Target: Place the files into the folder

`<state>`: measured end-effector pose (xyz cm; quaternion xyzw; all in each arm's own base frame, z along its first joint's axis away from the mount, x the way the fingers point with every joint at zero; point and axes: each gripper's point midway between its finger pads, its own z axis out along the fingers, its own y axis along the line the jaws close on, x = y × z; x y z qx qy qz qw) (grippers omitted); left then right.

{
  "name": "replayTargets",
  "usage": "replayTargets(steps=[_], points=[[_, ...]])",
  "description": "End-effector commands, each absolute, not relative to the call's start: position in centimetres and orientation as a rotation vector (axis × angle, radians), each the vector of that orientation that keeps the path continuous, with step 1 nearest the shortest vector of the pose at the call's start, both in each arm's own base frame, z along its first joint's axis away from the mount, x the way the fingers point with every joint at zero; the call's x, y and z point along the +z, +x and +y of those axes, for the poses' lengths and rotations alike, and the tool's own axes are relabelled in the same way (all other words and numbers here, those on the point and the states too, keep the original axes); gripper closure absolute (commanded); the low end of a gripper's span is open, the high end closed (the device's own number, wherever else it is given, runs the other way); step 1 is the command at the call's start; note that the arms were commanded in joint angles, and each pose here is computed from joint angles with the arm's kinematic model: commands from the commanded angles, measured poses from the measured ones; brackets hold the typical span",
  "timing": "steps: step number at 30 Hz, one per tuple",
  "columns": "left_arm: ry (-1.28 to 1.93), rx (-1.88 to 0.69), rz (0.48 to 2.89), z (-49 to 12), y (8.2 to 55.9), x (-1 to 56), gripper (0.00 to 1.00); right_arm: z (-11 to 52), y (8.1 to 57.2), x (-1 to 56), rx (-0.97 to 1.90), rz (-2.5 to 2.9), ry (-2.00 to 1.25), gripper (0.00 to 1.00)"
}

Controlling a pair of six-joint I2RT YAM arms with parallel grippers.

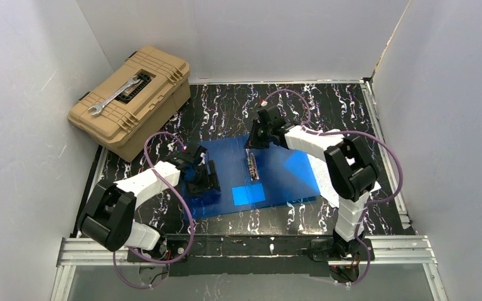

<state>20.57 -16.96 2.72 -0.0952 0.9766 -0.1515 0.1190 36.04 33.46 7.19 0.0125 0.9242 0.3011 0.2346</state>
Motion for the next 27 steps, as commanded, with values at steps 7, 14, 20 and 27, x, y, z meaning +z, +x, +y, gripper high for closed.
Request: replayTargets(steps=[7,14,20,27], points=[[-0.216,-0.444,2.825,-16.3,20.0,5.2,0.22,27.8,34.4,16.1,0.630,2.385,-0.015,0.74],[-0.149,-0.567,2.748,-17.3,20.1,8.8,0.17,20.6,31.3,17.8,0.339,2.364,0.025,0.50],[-0.053,-0.678,2.696,-17.9,19.2,12.3,0.14,13.9,28.4,18.4,0.052,2.352,0.104,0.18],[0.091,-0.771,2.583,-17.8,17.6,17.0,0.09,7.4,24.9,17.3,-0.197,2.357,0.258,0.01]])
